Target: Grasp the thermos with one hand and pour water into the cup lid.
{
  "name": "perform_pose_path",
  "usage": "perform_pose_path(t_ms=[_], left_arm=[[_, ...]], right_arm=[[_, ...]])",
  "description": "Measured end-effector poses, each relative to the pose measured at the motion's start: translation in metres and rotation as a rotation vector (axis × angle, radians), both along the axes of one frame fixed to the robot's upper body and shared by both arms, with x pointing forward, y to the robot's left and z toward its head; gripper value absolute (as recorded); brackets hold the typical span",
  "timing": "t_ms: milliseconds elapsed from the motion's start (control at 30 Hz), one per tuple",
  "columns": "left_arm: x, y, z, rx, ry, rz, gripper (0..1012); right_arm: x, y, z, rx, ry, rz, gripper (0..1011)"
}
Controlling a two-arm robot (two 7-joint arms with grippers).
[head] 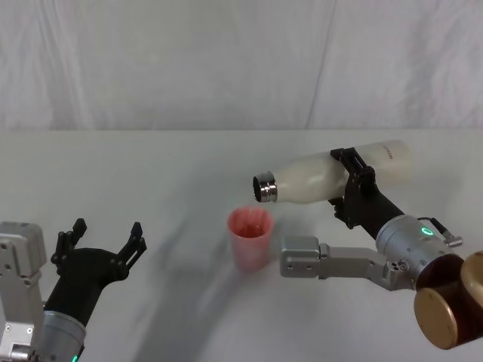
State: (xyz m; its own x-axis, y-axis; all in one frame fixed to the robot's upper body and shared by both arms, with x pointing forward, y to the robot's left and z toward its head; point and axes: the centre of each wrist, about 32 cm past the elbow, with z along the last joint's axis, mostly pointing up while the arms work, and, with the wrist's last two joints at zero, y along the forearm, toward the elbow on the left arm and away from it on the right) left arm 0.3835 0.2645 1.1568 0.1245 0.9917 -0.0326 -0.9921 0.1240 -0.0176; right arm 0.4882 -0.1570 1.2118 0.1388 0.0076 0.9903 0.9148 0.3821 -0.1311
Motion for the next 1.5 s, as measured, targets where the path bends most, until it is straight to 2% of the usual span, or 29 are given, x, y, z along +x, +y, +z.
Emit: perform_pose_path(t_ms=[1500], left_arm=[[0.0000, 0.0000, 0.0000, 0.000, 0.000, 0.000, 1001]], right_arm=[[0.0014, -0.0002, 0.0042, -0.022, -0.015, 0.007, 946]])
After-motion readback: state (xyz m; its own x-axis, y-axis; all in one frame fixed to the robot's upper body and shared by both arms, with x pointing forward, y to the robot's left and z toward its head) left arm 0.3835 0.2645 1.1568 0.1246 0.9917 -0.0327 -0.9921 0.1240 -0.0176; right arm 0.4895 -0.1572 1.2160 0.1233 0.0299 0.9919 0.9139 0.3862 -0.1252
